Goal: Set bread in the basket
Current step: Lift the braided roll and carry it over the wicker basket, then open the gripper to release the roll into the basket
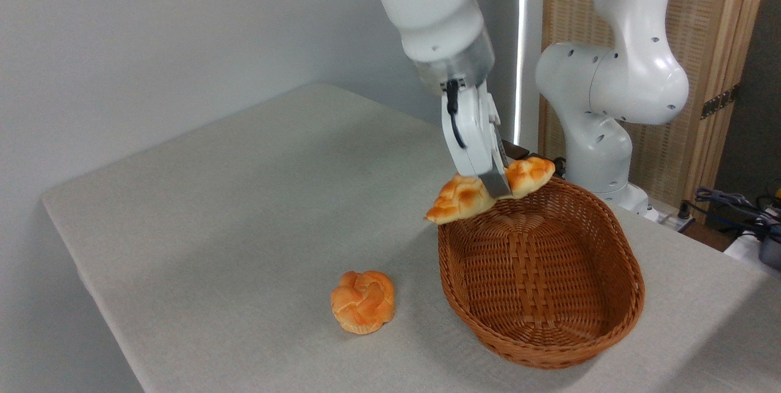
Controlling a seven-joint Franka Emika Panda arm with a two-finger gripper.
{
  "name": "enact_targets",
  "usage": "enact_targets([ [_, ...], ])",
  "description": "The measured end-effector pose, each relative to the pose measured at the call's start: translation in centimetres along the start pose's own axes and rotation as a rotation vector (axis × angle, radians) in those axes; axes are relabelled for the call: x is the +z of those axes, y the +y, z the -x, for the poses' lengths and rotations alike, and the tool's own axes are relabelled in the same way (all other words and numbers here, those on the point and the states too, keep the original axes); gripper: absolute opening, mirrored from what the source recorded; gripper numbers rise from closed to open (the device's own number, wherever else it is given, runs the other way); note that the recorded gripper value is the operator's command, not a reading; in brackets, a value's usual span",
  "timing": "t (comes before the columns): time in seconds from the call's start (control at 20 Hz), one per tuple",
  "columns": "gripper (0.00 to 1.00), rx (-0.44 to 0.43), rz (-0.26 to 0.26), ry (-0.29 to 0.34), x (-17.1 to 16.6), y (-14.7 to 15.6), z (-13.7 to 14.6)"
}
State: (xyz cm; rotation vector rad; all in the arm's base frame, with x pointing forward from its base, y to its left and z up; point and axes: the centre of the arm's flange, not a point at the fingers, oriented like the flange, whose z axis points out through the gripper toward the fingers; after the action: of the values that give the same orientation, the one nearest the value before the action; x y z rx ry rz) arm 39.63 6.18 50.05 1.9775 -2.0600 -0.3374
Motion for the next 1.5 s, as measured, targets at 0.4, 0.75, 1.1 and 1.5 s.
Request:
enact_targets([
  [0.4, 0.92, 0.026, 0.016, -0.002, 4.7, -1.1, -0.6],
  [0.75, 1.0, 0.026, 0.03, 0.002, 5.4, -1.0, -0.5],
  [1.1, 1.0, 0.02, 0.031, 0.007, 5.5, -1.0, -0.2],
  [1.5, 1.0, 0.001, 0.029, 0.024, 5.5, -0.8, 0.8],
])
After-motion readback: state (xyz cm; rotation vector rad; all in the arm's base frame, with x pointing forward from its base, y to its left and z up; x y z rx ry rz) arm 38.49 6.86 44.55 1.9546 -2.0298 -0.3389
